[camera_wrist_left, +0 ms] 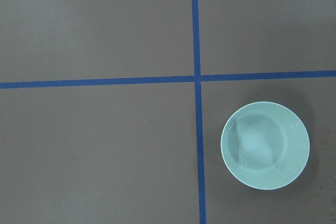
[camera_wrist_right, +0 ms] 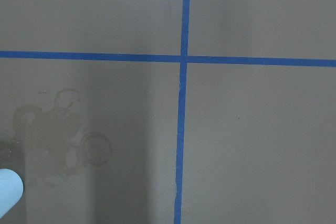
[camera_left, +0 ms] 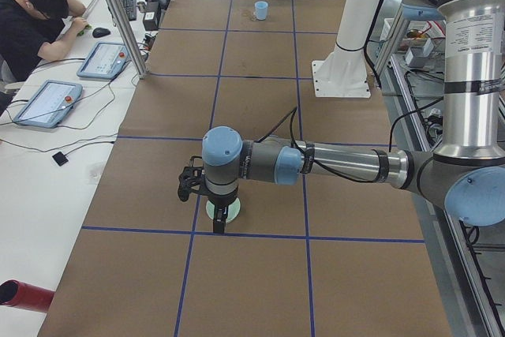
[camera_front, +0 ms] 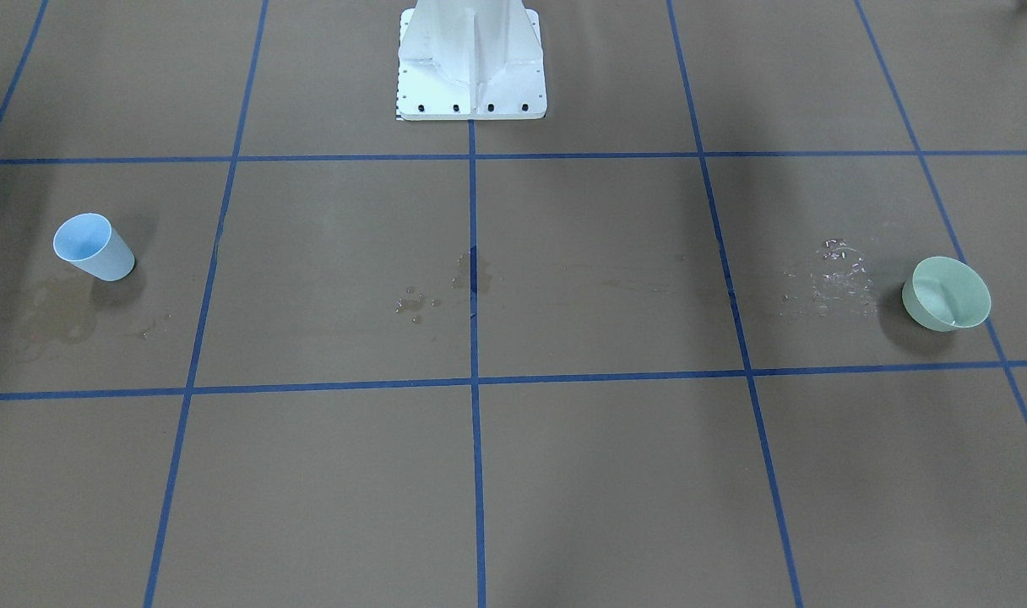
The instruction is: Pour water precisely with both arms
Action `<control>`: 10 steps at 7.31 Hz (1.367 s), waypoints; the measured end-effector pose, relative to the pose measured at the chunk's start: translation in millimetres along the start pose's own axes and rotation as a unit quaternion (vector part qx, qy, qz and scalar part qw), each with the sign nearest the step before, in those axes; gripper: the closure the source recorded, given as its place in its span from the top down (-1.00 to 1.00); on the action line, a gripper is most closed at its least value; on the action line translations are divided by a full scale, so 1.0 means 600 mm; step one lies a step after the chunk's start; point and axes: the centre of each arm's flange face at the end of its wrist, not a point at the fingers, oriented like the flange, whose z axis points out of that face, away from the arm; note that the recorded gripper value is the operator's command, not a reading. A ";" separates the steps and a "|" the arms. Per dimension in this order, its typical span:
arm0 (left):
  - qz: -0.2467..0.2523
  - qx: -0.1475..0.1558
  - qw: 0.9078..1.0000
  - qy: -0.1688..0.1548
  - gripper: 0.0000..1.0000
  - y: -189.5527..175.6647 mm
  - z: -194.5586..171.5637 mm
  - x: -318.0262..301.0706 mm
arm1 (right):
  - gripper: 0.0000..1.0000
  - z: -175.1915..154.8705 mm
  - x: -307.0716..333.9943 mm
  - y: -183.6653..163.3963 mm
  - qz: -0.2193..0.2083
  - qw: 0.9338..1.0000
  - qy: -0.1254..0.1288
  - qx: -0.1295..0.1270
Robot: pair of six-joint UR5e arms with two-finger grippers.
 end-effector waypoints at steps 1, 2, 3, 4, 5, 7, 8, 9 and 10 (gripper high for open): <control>0.000 0.000 1.000 0.000 1.00 0.000 0.001 0.000 | 0.98 0.001 0.001 0.001 0.001 1.000 0.000 -0.001; 0.001 -0.001 1.000 0.000 1.00 -0.001 0.003 -0.001 | 0.98 0.002 0.002 0.001 0.001 1.000 0.000 -0.001; 0.003 0.001 1.000 0.001 1.00 -0.004 0.001 0.002 | 0.98 0.003 0.003 0.002 0.001 1.000 0.001 -0.002; 0.009 0.006 1.000 0.005 1.00 -0.006 -0.005 0.008 | 0.98 0.003 0.004 0.003 0.001 1.000 0.001 -0.002; 0.019 0.012 1.000 0.013 1.00 -0.009 -0.011 0.019 | 0.98 0.003 0.003 0.002 0.001 1.000 0.001 -0.001; 0.035 0.016 0.999 0.022 1.00 -0.021 0.003 0.033 | 0.98 0.001 0.001 0.000 0.000 1.000 0.001 0.000; 0.039 0.014 0.999 0.021 1.00 -0.044 0.013 0.038 | 0.98 0.000 0.000 -0.002 0.000 1.000 0.001 0.001; 0.042 0.009 0.999 0.022 1.00 -0.077 0.031 0.050 | 0.98 -0.001 -0.001 -0.003 0.000 1.000 0.001 0.001; 0.038 0.004 0.999 0.025 1.00 -0.101 0.073 0.059 | 0.98 -0.001 -0.001 -0.003 -0.001 1.000 0.000 0.001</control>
